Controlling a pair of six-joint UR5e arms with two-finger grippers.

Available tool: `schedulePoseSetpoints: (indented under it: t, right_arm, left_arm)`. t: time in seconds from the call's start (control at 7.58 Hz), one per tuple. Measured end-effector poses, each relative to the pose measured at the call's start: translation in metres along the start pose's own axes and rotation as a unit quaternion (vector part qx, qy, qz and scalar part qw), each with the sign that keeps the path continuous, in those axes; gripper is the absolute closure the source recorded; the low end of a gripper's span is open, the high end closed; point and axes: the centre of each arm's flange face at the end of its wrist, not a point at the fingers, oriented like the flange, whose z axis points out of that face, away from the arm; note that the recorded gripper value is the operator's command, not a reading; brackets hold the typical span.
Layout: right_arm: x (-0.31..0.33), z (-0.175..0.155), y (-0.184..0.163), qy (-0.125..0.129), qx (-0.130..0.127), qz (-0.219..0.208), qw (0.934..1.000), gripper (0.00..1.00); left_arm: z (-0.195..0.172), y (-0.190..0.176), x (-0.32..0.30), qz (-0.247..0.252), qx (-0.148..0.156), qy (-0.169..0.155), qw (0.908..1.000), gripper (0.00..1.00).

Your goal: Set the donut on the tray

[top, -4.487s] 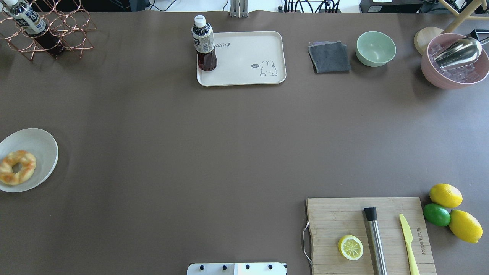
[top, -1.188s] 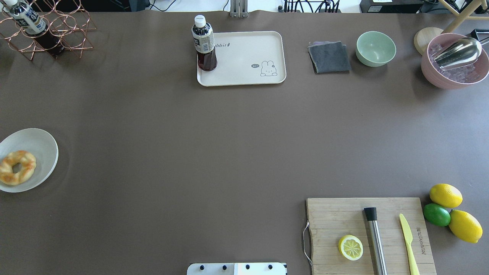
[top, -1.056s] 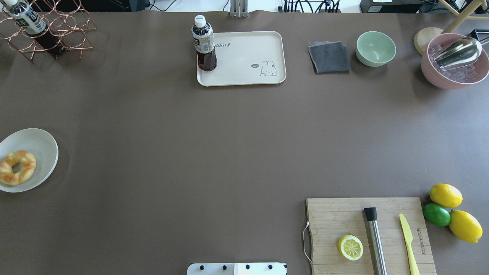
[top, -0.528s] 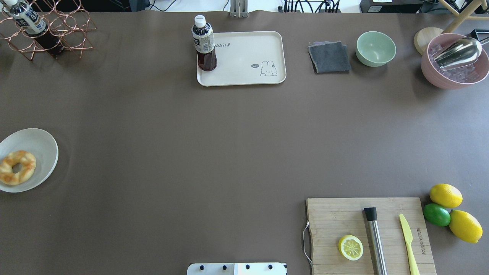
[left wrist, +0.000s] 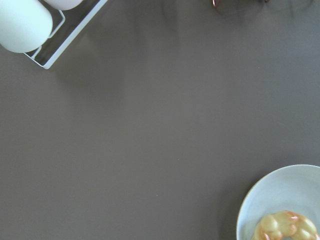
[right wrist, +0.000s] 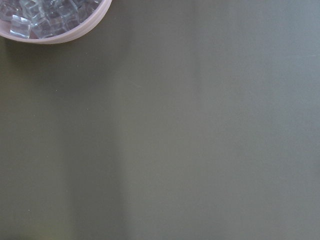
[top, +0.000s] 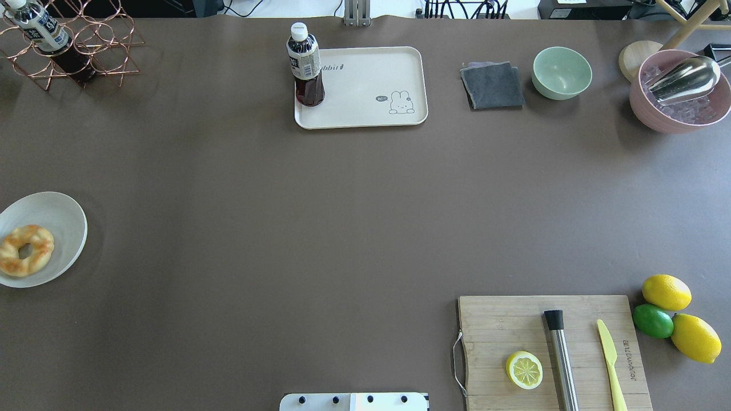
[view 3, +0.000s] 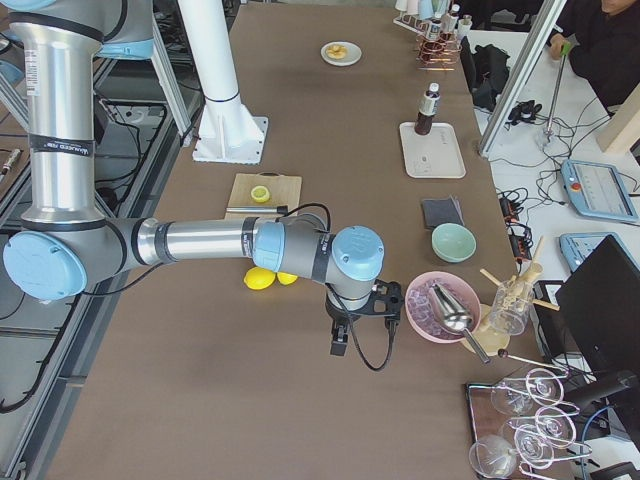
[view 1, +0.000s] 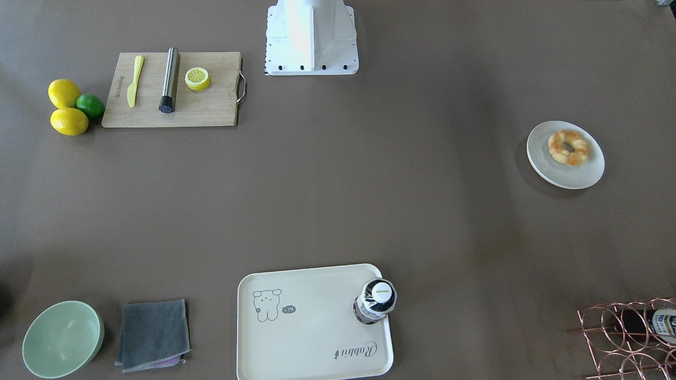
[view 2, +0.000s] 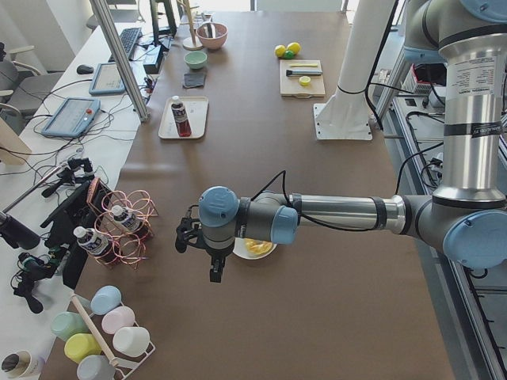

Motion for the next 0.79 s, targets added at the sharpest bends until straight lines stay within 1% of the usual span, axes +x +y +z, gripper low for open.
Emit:
schedulePoseSetpoints:
  t: [0.26,0.4,0.53,0.79]
  right_arm:
    - [0.002,0.002,0.001,0.000,-0.002,0.001,1.0000,0.00]
    - [0.003,0.003,0.003,0.000,-0.003,0.002,1.0000,0.00]
    - [0.004,0.004,0.004,0.000,-0.004,0.003,1.0000,0.00]
    - [0.006,0.007,0.006,-0.001,-0.007,0.005,1.0000,0.00]
  left_arm:
    - [0.025,-0.002,0.045,-0.006,-0.020,0.009,0.9998,0.02]
    - [0.040,0.004,0.060,-0.004,-0.026,0.014,0.9996,0.02]
    - [0.056,0.015,0.068,0.000,-0.027,0.019,0.9995,0.02]
    - [0.092,0.032,0.058,0.022,-0.020,0.030,0.9991,0.02]
